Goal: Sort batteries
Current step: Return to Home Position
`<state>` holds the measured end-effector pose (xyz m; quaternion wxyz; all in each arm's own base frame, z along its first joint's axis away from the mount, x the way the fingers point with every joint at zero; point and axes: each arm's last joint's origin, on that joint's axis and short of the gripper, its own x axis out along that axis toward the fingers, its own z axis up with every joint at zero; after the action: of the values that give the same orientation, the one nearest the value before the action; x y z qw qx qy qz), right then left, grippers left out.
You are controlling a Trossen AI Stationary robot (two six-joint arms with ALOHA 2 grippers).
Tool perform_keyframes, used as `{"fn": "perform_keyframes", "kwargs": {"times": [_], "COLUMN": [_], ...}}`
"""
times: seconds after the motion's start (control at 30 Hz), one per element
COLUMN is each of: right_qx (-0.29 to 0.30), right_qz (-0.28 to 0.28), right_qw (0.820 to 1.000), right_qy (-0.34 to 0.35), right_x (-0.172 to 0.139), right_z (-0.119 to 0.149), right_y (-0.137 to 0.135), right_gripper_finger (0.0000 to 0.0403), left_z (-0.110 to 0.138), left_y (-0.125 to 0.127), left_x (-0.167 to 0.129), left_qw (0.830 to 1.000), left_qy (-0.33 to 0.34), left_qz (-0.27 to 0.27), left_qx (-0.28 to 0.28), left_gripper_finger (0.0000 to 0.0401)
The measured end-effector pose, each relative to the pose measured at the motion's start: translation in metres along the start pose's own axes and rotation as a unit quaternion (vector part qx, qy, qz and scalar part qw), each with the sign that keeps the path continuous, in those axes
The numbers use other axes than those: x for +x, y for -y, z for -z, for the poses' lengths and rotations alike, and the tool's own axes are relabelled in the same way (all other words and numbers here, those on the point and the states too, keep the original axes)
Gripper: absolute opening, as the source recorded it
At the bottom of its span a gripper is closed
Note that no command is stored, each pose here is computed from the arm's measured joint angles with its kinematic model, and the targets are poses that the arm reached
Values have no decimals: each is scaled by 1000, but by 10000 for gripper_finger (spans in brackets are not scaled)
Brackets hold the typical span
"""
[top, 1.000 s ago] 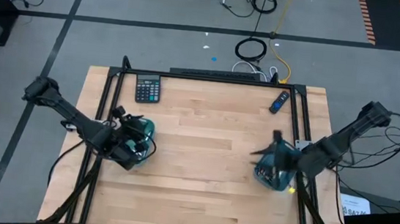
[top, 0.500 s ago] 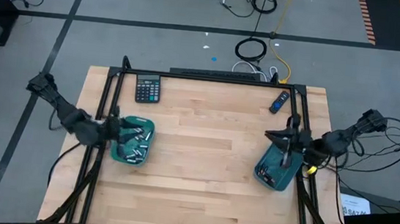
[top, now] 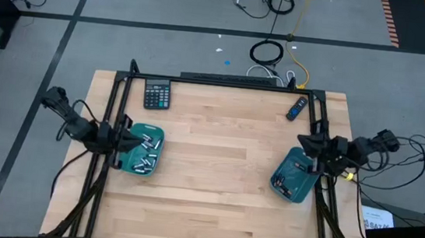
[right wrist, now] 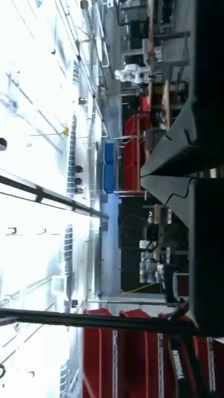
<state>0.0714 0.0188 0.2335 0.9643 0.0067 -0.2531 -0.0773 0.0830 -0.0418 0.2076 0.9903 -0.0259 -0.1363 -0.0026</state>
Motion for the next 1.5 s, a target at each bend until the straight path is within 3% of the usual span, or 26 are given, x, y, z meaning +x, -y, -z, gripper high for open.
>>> {"fn": "perform_keyframes", "kwargs": {"times": [0.27,0.37,0.57,0.77,0.9,1.07,1.17,1.5], "right_qx": [7,9,-27,-85,-95,-173,-181,-197], "right_qz": [-21,-48,-49,-51,-54,-65,-70,-83], "right_qw": [1000,999,998,995,994,982,980,974], "right_qy": [-2,5,-16,-15,-21,-39,-50,-77], "right_x": [-3,-4,-4,-4,-4,-4,-5,-6], "right_z": [15,15,20,20,22,26,29,35], "right_y": [-2,-4,-5,-5,-5,-6,-7,-8], "right_gripper_finger": [0,0,0,0,0,0,0,0], "left_z": [7,10,17,27,30,35,40,41], "left_y": [0,0,3,2,2,1,1,1], "left_x": [-3,-2,-3,-4,-4,-5,-6,-7], "left_qw": [999,999,997,996,994,993,991,990], "left_qy": [20,5,-25,-70,-87,-107,-132,-136], "left_qz": [28,32,70,48,41,27,30,31], "left_qx": [-21,-23,-24,-3,-50,-35,7,-3], "left_gripper_finger": [8,8,9,9,9,9,9,9]}}
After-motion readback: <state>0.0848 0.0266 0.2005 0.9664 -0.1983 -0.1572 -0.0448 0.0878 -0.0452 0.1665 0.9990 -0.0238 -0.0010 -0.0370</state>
